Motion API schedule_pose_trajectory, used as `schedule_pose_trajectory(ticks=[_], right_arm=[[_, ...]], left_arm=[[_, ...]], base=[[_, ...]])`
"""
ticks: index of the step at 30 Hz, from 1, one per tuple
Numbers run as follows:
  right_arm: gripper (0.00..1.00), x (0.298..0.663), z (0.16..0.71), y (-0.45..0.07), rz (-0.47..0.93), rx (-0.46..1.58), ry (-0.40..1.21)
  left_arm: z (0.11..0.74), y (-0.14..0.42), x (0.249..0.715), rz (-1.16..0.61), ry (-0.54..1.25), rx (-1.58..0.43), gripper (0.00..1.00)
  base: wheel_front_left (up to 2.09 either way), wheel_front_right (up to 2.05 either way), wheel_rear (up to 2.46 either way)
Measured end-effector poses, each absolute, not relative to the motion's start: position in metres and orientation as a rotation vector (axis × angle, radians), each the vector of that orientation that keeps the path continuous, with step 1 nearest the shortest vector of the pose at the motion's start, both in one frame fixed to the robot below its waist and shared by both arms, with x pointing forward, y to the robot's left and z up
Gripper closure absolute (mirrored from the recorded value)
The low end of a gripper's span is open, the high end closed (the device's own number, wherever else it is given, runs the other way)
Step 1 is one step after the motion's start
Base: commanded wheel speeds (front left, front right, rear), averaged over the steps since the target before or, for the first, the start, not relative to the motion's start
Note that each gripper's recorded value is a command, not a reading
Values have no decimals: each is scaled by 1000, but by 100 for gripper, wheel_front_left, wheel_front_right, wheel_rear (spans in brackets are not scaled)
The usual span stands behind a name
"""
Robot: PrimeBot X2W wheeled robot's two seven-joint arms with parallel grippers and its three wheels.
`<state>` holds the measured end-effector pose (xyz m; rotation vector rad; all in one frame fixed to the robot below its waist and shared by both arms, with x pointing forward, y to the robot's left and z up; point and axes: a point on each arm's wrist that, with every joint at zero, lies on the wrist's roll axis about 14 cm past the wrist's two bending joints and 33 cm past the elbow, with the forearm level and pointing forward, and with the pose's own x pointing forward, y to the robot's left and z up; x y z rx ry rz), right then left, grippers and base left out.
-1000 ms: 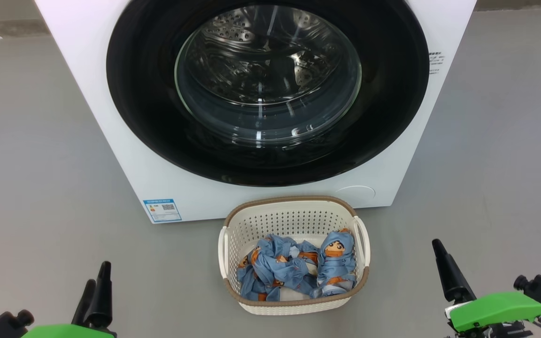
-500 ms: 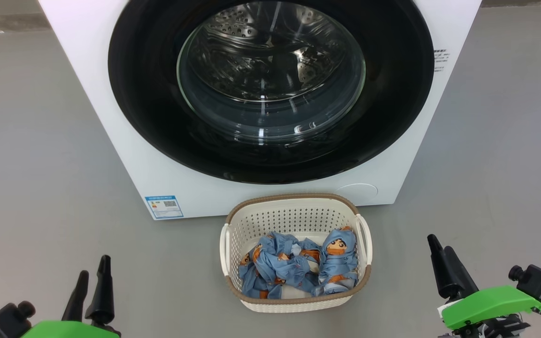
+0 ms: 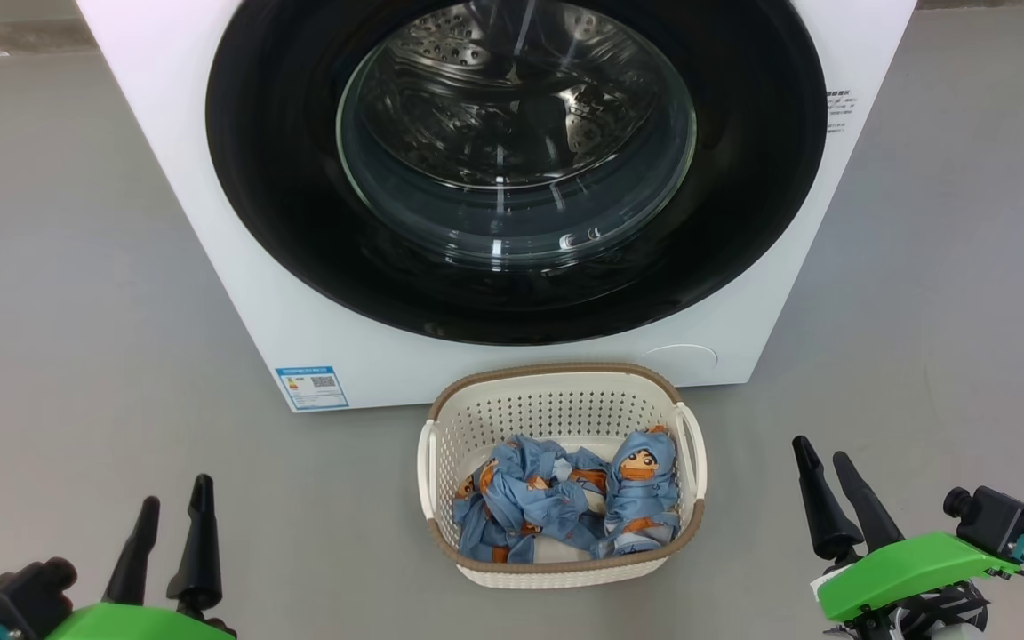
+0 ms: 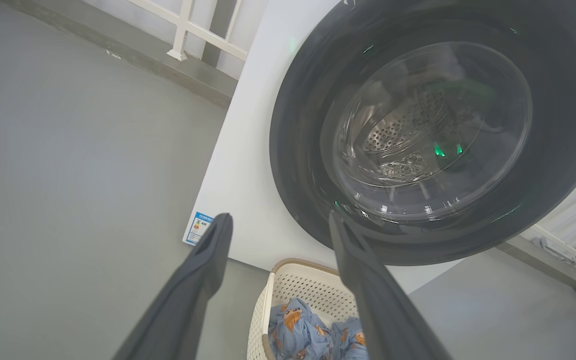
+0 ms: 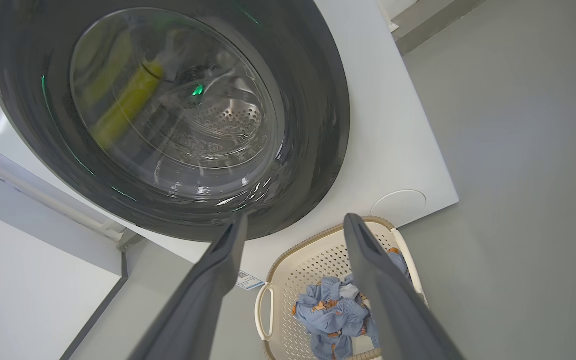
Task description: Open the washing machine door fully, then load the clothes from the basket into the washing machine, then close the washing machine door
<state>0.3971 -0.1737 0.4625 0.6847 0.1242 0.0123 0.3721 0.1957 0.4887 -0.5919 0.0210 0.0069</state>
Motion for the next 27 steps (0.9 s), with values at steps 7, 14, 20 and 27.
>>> schedule_pose_trajectory(ticks=[7,14,20,27], right_arm=[[0,402,469,-173,32,609,98],[0,403,471,-175,43,531,83],[0,403,474,-180,39,467,63],[0,403,476,-188,27,385,43]], left_arm=[[492,195,373,-8,7,-511,0],[496,194,373,-25,-12,-428,0],[500,192,373,-41,-29,-355,0],[504,192,373,-55,-48,-273,0]], base=[[0,0,0],[0,0,0],[0,0,0],[0,0,0]])
